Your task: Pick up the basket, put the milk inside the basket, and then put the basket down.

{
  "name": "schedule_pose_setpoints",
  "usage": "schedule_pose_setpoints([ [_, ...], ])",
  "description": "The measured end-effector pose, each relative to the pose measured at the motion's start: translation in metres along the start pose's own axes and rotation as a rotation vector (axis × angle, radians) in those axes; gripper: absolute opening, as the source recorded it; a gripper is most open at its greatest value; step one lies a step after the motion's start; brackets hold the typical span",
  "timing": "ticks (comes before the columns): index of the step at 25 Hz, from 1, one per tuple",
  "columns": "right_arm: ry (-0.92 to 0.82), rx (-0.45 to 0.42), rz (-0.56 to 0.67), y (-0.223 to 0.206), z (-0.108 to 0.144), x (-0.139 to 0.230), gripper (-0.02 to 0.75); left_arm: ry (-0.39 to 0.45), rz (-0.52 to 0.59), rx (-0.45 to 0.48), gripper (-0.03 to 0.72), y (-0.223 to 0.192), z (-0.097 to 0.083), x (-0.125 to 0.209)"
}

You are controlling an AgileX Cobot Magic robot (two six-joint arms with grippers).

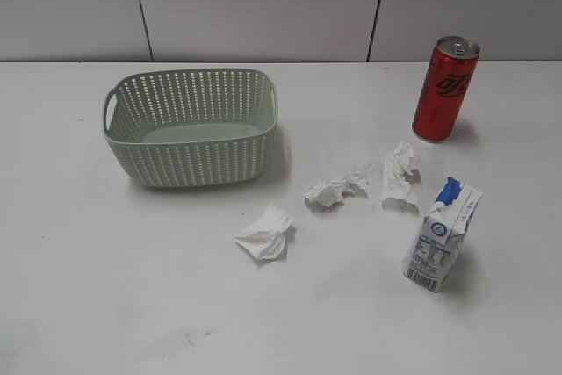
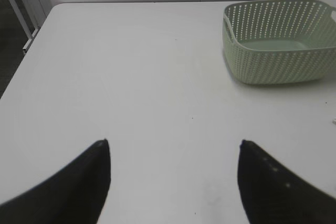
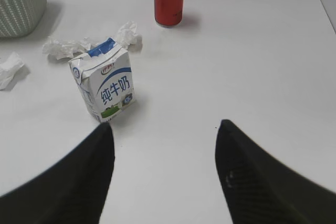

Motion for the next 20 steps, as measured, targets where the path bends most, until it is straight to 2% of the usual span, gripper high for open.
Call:
schedule_pose_setpoints([
  [10,0.000,0.000,0.000,0.0000,0.0000,0.0000,0.484,0.000,0.000,0.000,0.535,0.0000,0.0000,0.0000],
  [20,0.000,0.000,0.000,0.0000,0.0000,0.0000,0.484,0.000,0.000,0.000,0.533,0.0000,0.0000,0.0000],
])
Point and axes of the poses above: a point on each arm's last joint axis where the gripper is mounted, y pointing back along that axis away from the gripper, z along the wrist's bending axis when the last joint is at zero, x = y × z, the point moved 4 cm from there along -y, pointing out along that axis toward the gripper, and after that the axes turned 13 degrees about -y, right-handed, at the moved point
